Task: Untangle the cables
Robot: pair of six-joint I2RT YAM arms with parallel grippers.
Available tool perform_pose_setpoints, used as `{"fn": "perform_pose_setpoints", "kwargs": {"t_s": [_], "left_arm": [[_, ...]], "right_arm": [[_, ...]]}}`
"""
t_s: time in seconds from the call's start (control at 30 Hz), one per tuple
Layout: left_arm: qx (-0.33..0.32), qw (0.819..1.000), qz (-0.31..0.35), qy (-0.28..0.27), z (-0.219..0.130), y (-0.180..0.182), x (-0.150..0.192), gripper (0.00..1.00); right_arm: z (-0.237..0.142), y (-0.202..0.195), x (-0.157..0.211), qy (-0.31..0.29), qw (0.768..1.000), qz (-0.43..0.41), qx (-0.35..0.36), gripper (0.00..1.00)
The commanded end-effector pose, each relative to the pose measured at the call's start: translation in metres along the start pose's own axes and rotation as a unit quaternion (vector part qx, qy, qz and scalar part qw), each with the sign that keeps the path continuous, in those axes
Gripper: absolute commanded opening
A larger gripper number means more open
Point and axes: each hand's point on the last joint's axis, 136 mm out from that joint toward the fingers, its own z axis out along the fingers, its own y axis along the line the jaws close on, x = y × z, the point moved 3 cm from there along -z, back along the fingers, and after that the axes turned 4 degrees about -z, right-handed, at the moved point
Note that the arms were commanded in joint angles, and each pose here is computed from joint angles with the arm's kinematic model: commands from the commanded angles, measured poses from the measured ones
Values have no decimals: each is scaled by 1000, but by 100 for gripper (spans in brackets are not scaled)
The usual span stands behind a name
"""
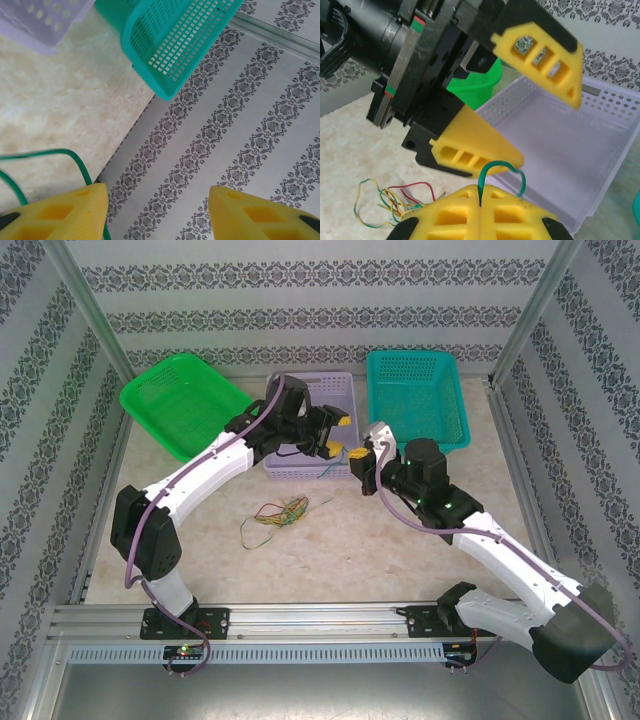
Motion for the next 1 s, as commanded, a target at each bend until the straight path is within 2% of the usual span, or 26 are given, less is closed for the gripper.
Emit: {"fn": "perform_pose_setpoints", "kwargs": {"t_s": [0.0,0.23,0.5,0.8,0.9,0.97], "left_arm": [[12,999,-42,26,-1,-5,13,53],[-13,998,-56,11,-11,8,13,52],[-10,997,-70,13,-7,14,11,50],[16,998,-61,-23,-5,9,-5,27],[18,998,-38,-36,-10,3,-10,15],[21,998,7,-56,-19,-6,-14,8]], "right_arm": [[0,-6,-9,-23,998,-37,36,0],[-3,-11,-10,-22,996,-49,66,0],[-1,-2,-12,-26,998,-47,41,0],[2,21,2,5,999,-16,-37,0],[2,26,9,23,998,17,-63,0],[2,28,12,41,994,62,-82,0]]}}
